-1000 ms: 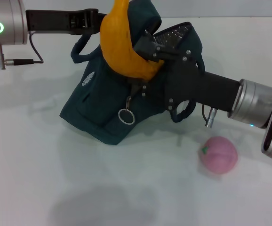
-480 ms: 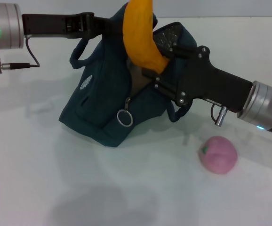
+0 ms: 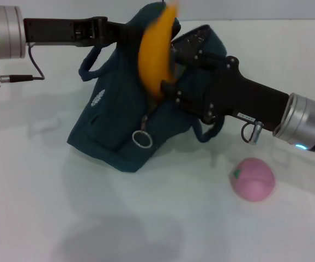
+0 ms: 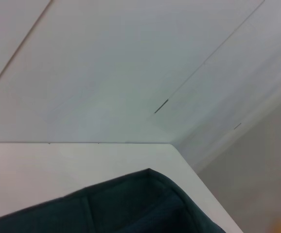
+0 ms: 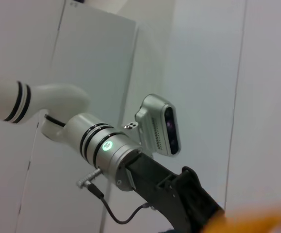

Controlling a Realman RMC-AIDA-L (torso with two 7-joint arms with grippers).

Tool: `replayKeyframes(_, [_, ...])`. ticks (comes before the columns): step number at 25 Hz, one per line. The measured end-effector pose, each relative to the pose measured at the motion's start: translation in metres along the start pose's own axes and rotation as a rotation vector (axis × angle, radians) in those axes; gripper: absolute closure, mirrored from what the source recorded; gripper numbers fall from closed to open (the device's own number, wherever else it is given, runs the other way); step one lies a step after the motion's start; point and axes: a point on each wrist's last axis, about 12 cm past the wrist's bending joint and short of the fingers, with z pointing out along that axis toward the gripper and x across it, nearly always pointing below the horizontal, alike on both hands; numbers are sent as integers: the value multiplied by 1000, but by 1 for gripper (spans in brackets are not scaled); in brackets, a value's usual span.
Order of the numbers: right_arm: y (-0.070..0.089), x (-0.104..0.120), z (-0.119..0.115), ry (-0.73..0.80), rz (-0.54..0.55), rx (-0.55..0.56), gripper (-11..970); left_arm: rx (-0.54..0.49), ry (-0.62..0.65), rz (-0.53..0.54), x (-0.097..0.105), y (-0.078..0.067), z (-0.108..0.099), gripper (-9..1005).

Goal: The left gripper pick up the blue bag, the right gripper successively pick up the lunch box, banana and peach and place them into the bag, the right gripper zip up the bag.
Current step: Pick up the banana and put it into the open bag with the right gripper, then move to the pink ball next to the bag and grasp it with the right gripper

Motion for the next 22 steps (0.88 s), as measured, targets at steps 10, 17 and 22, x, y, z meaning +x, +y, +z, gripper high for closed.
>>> replayKeyframes(10, [2, 1, -6, -10, 26, 29, 336, 1, 0, 2, 0, 0, 0, 942])
replayKeyframes(17, [10, -14, -48, -190, 23, 84, 145, -3, -4, 4, 1, 1, -1, 941])
replayKeyframes(22, [20, -20, -98, -233, 0, 86, 155, -23, -12, -20, 10, 7, -10, 941])
